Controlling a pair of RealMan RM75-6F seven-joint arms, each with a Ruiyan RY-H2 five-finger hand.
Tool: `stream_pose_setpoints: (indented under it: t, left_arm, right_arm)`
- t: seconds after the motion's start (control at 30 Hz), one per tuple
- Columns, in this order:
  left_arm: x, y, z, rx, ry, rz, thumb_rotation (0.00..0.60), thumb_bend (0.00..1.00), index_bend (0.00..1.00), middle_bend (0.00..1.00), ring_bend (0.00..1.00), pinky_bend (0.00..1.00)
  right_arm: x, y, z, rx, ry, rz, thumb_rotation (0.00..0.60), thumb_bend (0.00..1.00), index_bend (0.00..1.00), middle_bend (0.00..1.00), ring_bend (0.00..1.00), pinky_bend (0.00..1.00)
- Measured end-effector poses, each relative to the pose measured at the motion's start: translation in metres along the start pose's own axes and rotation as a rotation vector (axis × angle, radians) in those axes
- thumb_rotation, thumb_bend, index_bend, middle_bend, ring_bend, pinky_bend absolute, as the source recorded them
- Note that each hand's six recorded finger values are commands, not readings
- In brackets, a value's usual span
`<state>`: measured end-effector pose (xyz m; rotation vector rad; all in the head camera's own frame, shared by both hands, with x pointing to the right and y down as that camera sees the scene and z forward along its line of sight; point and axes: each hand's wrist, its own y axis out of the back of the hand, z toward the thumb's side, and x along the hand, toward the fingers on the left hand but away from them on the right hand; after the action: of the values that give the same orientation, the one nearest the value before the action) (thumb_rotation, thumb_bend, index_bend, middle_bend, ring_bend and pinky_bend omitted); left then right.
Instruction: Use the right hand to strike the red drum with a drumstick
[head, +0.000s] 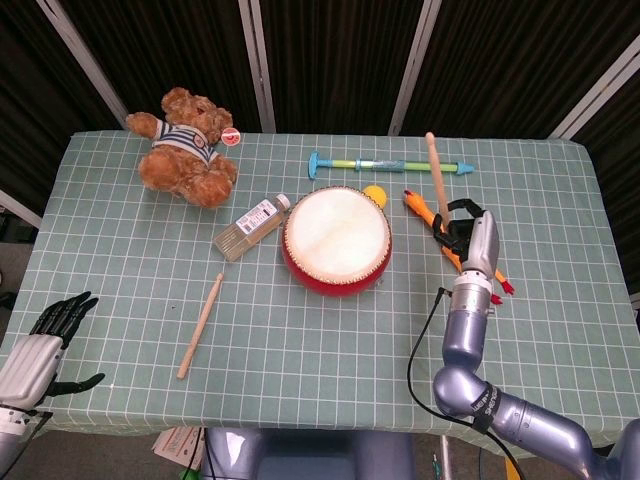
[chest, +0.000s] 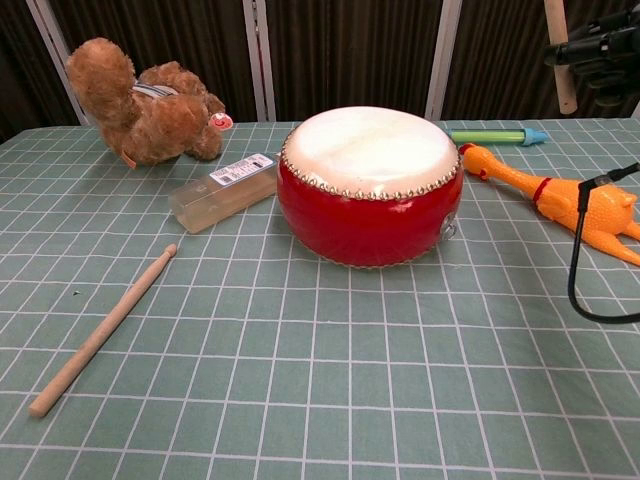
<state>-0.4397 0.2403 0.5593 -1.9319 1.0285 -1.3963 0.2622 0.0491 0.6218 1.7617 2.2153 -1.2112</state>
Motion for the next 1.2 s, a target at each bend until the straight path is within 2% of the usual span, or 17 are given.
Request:
stream_pose_setpoints:
  t: [0.07,0.17,0.4,0.5,0.6,0.7,0.8,0.83,0.93,1.0,1.03,1.2]
  left_arm:
    - [0.0,0.0,0.0,-0.002,0.001,-0.001,0.6,0.01,0.0,0.0,0.0,0.0]
    - [0.001,0.0,-0.001,-0.005,0.002,-0.003,0.6,0.01,0.0,0.0,0.0,0.0]
    - [0.0,0.0,0.0,-0.014,0.002,-0.008,0.6,0.01,0.0,0.0,0.0,0.0]
    - [0.0,-0.001,0.001,-0.019,0.001,-0.015,0.6,0.01,0.0,0.0,0.0,0.0]
    - [0.0,-0.001,0.0,-0.025,0.002,-0.018,0.6,0.01,0.0,0.0,0.0,0.0]
    - [0.001,-0.001,0.0,-0.029,0.001,-0.019,0.6,0.01,0.0,0.0,0.0,0.0]
    - [0.001,-0.001,0.001,-0.03,-0.002,-0.022,0.6,0.01,0.0,0.0,0.0,0.0]
    - [0.001,-0.001,0.001,-0.03,-0.003,-0.022,0.6,0.01,0.0,0.0,0.0,0.0]
    - [0.002,-0.001,0.001,-0.031,-0.003,-0.021,0.6,0.01,0.0,0.0,0.0,0.0]
    - [0.001,-0.001,0.001,-0.03,-0.003,-0.02,0.6,0.01,0.0,0.0,0.0,0.0]
    - [0.001,0.0,0.001,-0.03,-0.004,-0.02,0.6,0.01,0.0,0.0,0.0,0.0]
    - [0.001,-0.001,0.001,-0.028,-0.003,-0.021,0.6,0.01,0.0,0.0,0.0,0.0]
  right_arm:
    - [0.0,-0.002,-0.004,-0.046,-0.039,0.019,0.6,0.64,0.97,1.0,1.0,0.93]
    - [-0.001,-0.003,-0.007,-0.042,-0.046,0.026,0.6,0.64,0.97,1.0,1.0,0.93]
    - [-0.007,-0.009,-0.015,0.08,0.004,0.003,0.6,0.64,0.97,1.0,1.0,0.93]
    - [-0.011,-0.012,-0.019,0.167,0.043,-0.018,0.6,0.64,0.97,1.0,1.0,0.93]
    - [-0.016,-0.015,-0.021,0.311,0.117,-0.043,0.6,0.64,0.97,1.0,1.0,0.93]
    - [-0.019,-0.022,-0.024,0.565,0.238,-0.071,0.6,0.64,0.98,1.0,1.0,0.93]
    - [-0.019,-0.033,-0.032,0.943,0.405,-0.099,0.6,0.64,0.98,1.0,1.0,0.93]
    - [-0.018,-0.04,-0.037,1.107,0.484,-0.109,0.6,0.64,0.98,1.0,1.0,0.93]
    - [-0.011,-0.061,-0.049,1.431,0.667,-0.13,0.6,0.64,0.98,1.0,1.0,0.93]
    - [-0.007,-0.071,-0.055,1.521,0.733,-0.133,0.6,0.64,0.98,1.0,1.0,0.93]
    - [-0.006,-0.073,-0.055,1.529,0.741,-0.134,0.6,0.64,0.98,1.0,1.0,0.93]
    - [-0.007,-0.071,-0.043,1.431,0.714,-0.16,0.6,0.64,0.98,1.0,1.0,0.93]
